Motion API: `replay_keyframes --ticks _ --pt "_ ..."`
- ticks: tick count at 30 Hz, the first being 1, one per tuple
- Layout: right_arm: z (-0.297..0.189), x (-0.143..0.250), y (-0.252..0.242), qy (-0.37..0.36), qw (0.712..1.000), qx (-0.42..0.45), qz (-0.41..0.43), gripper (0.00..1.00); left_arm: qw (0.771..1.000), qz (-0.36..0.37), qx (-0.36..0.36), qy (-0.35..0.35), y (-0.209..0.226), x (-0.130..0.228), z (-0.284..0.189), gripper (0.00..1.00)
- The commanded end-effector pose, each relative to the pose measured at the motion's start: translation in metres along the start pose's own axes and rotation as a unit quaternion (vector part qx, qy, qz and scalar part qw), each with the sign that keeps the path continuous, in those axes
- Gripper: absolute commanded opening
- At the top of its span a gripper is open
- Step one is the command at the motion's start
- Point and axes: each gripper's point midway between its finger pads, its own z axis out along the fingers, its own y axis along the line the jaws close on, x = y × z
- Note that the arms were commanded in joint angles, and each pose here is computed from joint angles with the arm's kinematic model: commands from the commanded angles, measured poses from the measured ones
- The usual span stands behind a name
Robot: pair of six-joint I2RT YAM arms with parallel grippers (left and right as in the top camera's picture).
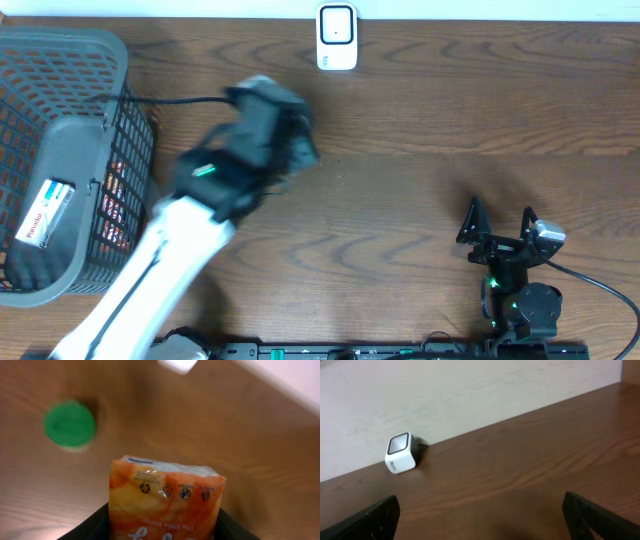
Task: Scan the item barcode
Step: 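Carry the orange box out and place it on the table, then return the left gripper into the basket toward the red Top bar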
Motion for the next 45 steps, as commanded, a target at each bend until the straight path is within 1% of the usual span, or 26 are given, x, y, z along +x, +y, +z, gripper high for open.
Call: replay_keyframes --ticks 1,4,6,8,9,10,16,19,20,22,23,25,27,28,29,30,31,32,33,35,37,38,40,41,42,45 --pt "0.000 -0.001 -0.002 -0.002 1.000 0.005 -0.005 0.99 0.997 -0.064 -0.053 -0.002 -0.007 0.021 0.056 0.49" --pt "0.000 -0.001 -0.002 -0.002 1.000 0.005 -0.005 0.99 0.984 -0.148 -0.099 0.011 -0.006 0.054 0.106 0.49" --pt "0.000 -0.001 -0.002 -0.002 1.000 0.005 -0.005 0.99 0.969 -0.202 -0.141 0.006 0.005 0.075 0.132 0.49" --pt "0.000 -0.001 -0.002 -0.002 1.000 0.005 -0.005 0.99 0.948 -0.259 -0.183 -0.005 0.021 0.095 0.159 0.49" --pt "0.000 -0.001 -0.002 -0.002 1.000 0.005 -0.005 0.99 0.943 -0.273 -0.191 -0.008 0.024 0.099 0.163 0.49" --pt "0.000 -0.001 -0.002 -0.002 1.000 0.005 -0.005 0.99 0.931 -0.303 -0.202 -0.012 0.029 0.105 0.173 0.49" --pt "0.000 -0.001 -0.002 -0.002 1.000 0.005 -0.005 0.99 0.898 -0.386 -0.209 -0.023 0.037 0.121 0.207 0.50" --pt "0.000 -0.001 -0.002 -0.002 1.000 0.005 -0.005 0.99 0.896 -0.393 -0.205 0.003 0.031 0.129 0.209 0.72" --pt "0.000 -0.001 -0.002 -0.002 1.000 0.005 -0.005 0.99 0.899 -0.389 -0.199 0.012 0.027 0.129 0.207 0.76" --pt "0.000 -0.001 -0.002 -0.002 1.000 0.005 -0.005 0.99 0.919 -0.351 -0.181 0.020 0.016 0.121 0.200 0.79" --pt "0.000 -0.001 -0.002 -0.002 1.000 0.005 -0.005 0.99 0.933 -0.321 -0.160 0.023 0.006 0.111 0.189 0.87" --pt "0.000 -0.001 -0.002 -0.002 1.000 0.005 -0.005 0.99 0.951 -0.284 -0.121 0.020 -0.012 0.092 0.163 0.87" --pt "0.000 -0.001 -0.002 -0.002 1.000 0.005 -0.005 0.99 0.968 -0.240 -0.079 -0.007 -0.028 0.065 0.128 0.88" --pt "0.000 -0.001 -0.002 -0.002 1.000 0.005 -0.005 0.99 0.978 -0.199 -0.045 -0.042 -0.039 0.039 0.093 0.88" --pt "0.000 -0.001 -0.002 -0.002 1.000 0.005 -0.005 0.99 0.986 -0.128 -0.002 -0.105 -0.049 0.002 0.038 0.95" --pt "0.000 -0.001 -0.002 -0.002 1.000 0.005 -0.005 0.99 0.986 -0.097 0.010 -0.134 -0.051 -0.012 0.014 0.95" --pt "0.000 -0.001 -0.002 -0.002 1.000 0.005 -0.005 0.99 0.981 -0.041 0.022 -0.187 -0.048 -0.035 -0.030 0.97" --pt "0.000 -0.001 -0.002 -0.002 1.000 0.005 -0.005 0.99 0.978 -0.016 0.027 -0.207 -0.046 -0.044 -0.050 0.97" --pt "0.000 -0.001 -0.002 -0.002 1.000 0.005 -0.005 0.99 0.968 0.030 0.032 -0.248 -0.038 -0.060 -0.089 0.97" --pt "0.000 -0.001 -0.002 -0.002 1.000 0.005 -0.005 0.99 0.948 0.055 0.011 -0.314 -0.011 -0.083 -0.144 0.98" --pt "0.000 -0.001 -0.002 -0.002 1.000 0.005 -0.005 0.99 0.925 0.020 -0.031 -0.378 0.032 -0.103 -0.192 0.98" --pt "0.000 -0.001 -0.002 -0.002 1.000 0.005 -0.005 0.99 0.907 -0.016 -0.060 -0.416 0.065 -0.113 -0.222 0.98" --pt "0.000 -0.001 -0.002 -0.002 1.000 0.005 -0.005 0.99 0.882 -0.060 -0.096 -0.457 0.106 -0.119 -0.257 0.98" --pt "0.000 -0.001 -0.002 -0.002 1.000 0.005 -0.005 0.99 0.872 -0.075 -0.110 -0.471 0.121 -0.121 -0.270 0.98" --pt "0.000 -0.001 -0.002 -0.002 1.000 0.005 -0.005 0.99 0.853 -0.103 -0.137 -0.493 0.145 -0.121 -0.289 0.98" --pt "0.000 -0.001 -0.002 -0.002 1.000 0.005 -0.005 0.99 0.814 -0.153 -0.216 -0.517 0.194 -0.118 -0.313 0.99"
